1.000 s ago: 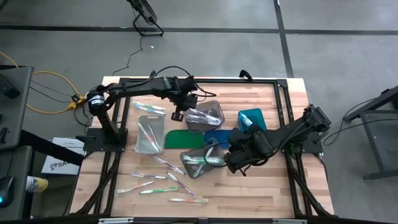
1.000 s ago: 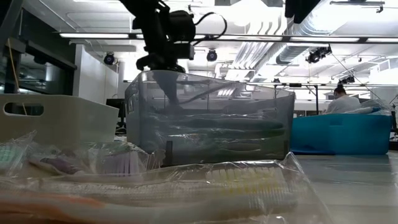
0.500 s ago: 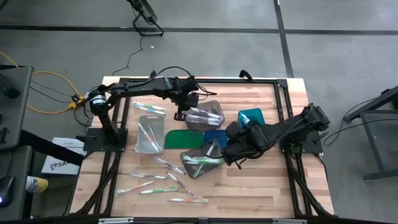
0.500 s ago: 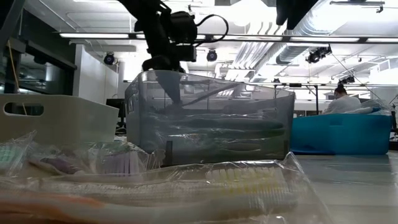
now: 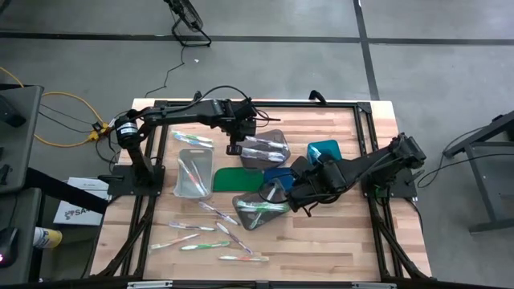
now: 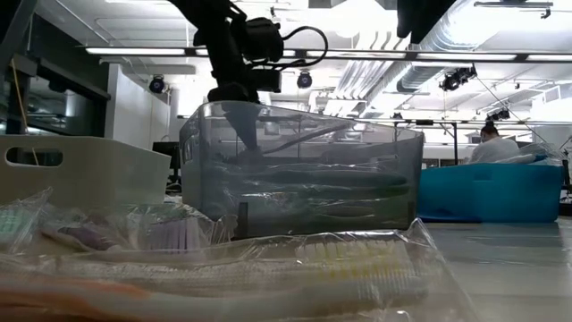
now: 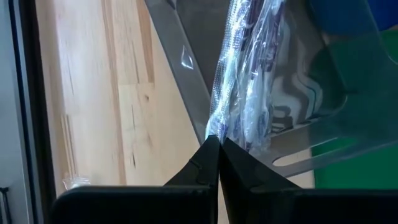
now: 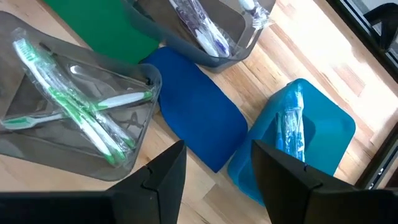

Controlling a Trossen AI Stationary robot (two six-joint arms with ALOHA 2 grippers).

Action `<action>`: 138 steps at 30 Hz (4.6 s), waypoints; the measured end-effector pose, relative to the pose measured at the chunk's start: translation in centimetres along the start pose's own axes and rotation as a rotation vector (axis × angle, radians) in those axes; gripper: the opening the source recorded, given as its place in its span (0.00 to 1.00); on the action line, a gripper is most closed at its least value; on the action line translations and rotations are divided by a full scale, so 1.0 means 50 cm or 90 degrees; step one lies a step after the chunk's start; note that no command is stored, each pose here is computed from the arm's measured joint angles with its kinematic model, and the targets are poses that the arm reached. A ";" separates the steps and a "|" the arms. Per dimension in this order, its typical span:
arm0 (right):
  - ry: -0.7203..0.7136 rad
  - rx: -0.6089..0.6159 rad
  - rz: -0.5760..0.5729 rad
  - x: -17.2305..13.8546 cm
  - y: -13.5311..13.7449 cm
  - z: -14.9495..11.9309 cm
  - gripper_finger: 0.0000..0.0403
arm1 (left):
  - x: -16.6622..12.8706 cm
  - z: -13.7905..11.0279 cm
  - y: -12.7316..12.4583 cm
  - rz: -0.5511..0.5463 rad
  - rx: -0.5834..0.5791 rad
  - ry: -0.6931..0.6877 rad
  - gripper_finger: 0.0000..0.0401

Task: Pick & Place Toothbrushes
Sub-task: Put the purple toothbrush into the top black bin

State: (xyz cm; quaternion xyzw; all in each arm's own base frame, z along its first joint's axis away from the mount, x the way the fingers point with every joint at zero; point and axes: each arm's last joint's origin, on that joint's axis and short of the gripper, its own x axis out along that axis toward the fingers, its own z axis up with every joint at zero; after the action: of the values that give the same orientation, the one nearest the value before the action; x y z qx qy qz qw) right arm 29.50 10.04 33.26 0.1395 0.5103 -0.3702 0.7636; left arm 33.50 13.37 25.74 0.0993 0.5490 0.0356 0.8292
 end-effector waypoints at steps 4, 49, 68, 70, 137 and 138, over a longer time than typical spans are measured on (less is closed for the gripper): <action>0.000 -0.016 0.000 0.000 0.000 0.000 0.43 | 0.000 -0.001 0.000 -0.001 -0.008 0.003 0.01; -0.111 -0.224 0.115 -0.145 -0.021 -0.143 0.43 | -0.174 0.007 -0.451 -0.089 0.265 0.032 0.31; -0.128 -0.227 0.132 -0.162 -0.018 -0.175 0.43 | -0.043 -0.078 -0.516 -0.109 0.247 0.061 0.58; -0.128 -0.227 0.132 -0.162 -0.018 -0.175 0.43 | -0.031 -0.089 -0.518 -0.113 0.245 0.066 0.58; -0.128 -0.256 0.128 -0.162 -0.018 -0.175 0.43 | -0.075 -0.102 -0.516 -0.258 0.133 -0.016 0.00; -0.129 -0.260 0.128 -0.162 -0.018 -0.175 0.43 | -0.085 -0.095 -0.515 -0.267 0.131 -0.012 0.00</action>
State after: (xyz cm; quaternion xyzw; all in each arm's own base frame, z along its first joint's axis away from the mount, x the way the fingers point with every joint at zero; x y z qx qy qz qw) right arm 21.28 18.00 36.74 -0.0051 0.4791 -0.1935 0.8562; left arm 26.16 -11.94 22.53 0.0672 0.5507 -0.1944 0.8089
